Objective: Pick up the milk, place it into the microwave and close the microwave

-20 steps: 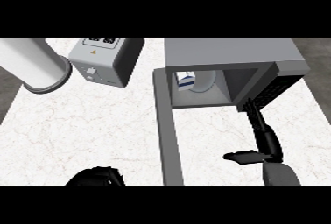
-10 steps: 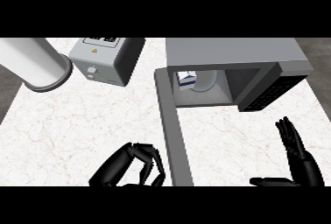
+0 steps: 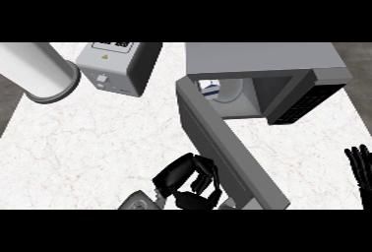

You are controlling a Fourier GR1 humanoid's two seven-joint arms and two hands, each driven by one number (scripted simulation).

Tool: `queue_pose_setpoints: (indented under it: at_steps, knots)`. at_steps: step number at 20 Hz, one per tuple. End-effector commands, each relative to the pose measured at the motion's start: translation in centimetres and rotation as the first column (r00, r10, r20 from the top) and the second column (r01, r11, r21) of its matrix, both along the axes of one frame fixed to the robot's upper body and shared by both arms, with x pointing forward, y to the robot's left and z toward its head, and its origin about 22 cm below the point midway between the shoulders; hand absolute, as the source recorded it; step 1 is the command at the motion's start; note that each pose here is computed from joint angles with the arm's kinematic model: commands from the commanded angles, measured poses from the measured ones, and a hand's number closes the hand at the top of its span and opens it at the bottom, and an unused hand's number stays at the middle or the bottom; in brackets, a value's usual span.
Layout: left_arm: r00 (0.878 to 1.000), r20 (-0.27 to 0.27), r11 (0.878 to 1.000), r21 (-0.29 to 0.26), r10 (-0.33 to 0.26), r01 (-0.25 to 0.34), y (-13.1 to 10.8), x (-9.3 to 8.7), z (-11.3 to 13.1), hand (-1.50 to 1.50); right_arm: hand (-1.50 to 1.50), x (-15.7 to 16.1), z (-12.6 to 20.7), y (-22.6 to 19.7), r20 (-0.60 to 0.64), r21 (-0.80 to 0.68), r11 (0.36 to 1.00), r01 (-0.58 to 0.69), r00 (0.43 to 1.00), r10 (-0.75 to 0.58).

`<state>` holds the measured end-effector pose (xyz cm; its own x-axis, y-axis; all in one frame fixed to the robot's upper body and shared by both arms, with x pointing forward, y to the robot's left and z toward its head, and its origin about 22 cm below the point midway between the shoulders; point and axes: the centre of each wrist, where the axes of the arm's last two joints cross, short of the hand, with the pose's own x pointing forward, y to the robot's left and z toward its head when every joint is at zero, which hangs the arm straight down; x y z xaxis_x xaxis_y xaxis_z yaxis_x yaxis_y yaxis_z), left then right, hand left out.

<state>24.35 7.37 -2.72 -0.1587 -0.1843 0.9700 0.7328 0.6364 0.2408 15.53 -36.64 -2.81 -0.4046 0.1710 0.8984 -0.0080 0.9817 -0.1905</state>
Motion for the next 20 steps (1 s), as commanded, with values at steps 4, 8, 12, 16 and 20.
queue_pose_setpoints:
  at_steps: [4,8,12,16,20]
  knots:
    - [1.0,0.012,0.998,0.066,-0.022,0.021,-4.3,0.2,-2.0,1.5,-1.5,0.6,1.6,-0.2,0.067,0.053,0.996,-0.074,0.995,0.07]
    - [0.996,0.029,0.995,0.059,0.082,-0.084,-5.0,-1.4,-2.6,1.5,-1.5,1.4,5.1,-0.2,0.144,0.009,0.994,-0.112,0.983,0.11]
    - [0.983,0.05,0.983,0.034,0.178,-0.18,-5.1,-0.5,-2.4,1.5,-1.5,2.0,6.7,-0.2,0.175,0.002,0.985,-0.172,0.97,0.169]
    - [0.96,0.061,0.961,-0.053,0.273,-0.27,-5.8,0.7,-0.3,1.5,-1.5,2.4,8.2,0.4,0.178,-0.001,0.973,-0.231,0.957,0.227]
    - [0.936,0.091,0.926,-0.208,0.339,-0.315,-6.3,2.2,2.1,1.5,-1.5,2.7,8.7,0.4,0.175,-0.001,0.967,-0.254,0.952,0.251]
